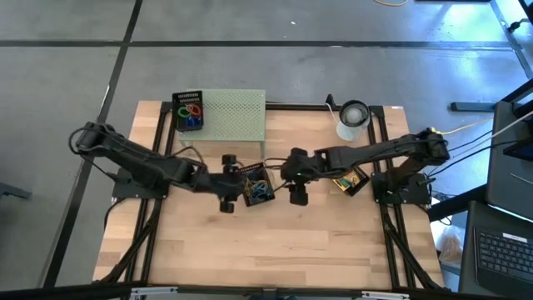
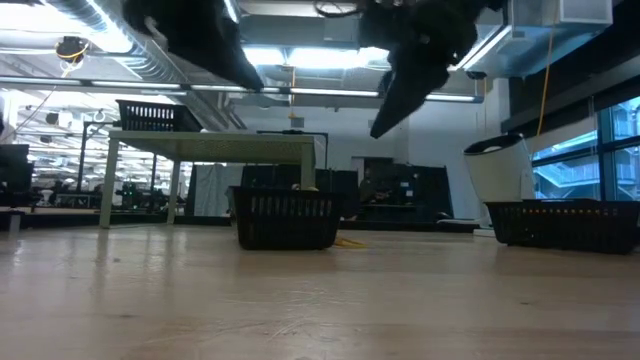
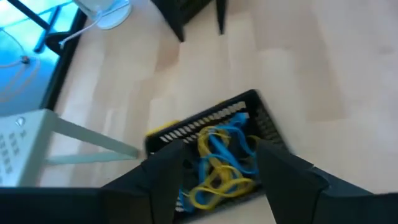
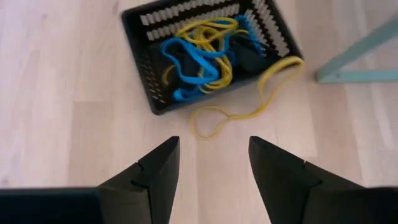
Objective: Pick & Place Office Desk Supplies
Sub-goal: Put the yellow rubber band into the left black bin
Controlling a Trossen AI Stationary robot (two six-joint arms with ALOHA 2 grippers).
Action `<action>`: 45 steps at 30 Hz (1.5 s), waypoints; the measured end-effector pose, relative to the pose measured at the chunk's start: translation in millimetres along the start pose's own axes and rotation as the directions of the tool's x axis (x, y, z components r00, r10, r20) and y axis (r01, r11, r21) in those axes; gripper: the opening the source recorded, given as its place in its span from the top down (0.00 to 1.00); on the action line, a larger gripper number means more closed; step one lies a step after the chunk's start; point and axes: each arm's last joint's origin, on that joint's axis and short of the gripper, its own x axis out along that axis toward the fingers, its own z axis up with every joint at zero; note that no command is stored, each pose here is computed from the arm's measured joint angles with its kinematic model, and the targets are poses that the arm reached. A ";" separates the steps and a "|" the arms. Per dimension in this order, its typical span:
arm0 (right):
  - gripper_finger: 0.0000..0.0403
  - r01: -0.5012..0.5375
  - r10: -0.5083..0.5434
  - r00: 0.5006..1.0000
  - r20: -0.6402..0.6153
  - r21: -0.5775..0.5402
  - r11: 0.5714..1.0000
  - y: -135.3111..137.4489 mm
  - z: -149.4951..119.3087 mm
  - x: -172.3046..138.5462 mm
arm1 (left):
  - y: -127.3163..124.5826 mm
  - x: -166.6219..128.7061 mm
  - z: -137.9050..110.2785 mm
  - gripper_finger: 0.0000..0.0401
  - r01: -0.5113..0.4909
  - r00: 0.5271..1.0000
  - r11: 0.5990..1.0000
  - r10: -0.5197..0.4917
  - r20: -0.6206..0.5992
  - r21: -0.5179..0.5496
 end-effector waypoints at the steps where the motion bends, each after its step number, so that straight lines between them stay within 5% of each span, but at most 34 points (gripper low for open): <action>1: 0.52 0.010 -0.010 1.000 0.017 0.015 1.000 -0.1 -5.4 0.1 | 2.7 6.0 0.2 0.51 -0.008 1.000 1.000 0.008 -0.005 0.018; 8: 0.52 0.041 -0.059 0.989 0.138 0.133 0.990 -3.1 -29.0 15.8 | 16.9 53.1 -3.7 0.50 -0.017 0.998 0.985 0.026 -0.049 0.173; 24: 0.52 0.066 -0.091 0.980 0.179 0.139 0.988 -3.8 -32.9 23.1 | 29.4 120.2 -23.7 0.51 -0.035 0.988 0.870 0.105 -0.115 0.492; 35: 0.52 0.081 -0.108 0.976 0.192 0.144 0.986 -4.3 -31.8 22.9 | 45.9 128.7 -27.1 0.52 -0.031 0.989 0.871 0.099 -0.113 0.490; 45: 0.52 0.078 -0.107 0.974 0.201 0.145 0.986 -4.3 -30.8 22.8 | 53.6 131.0 -29.3 0.68 0.030 0.994 0.890 0.022 -0.108 0.455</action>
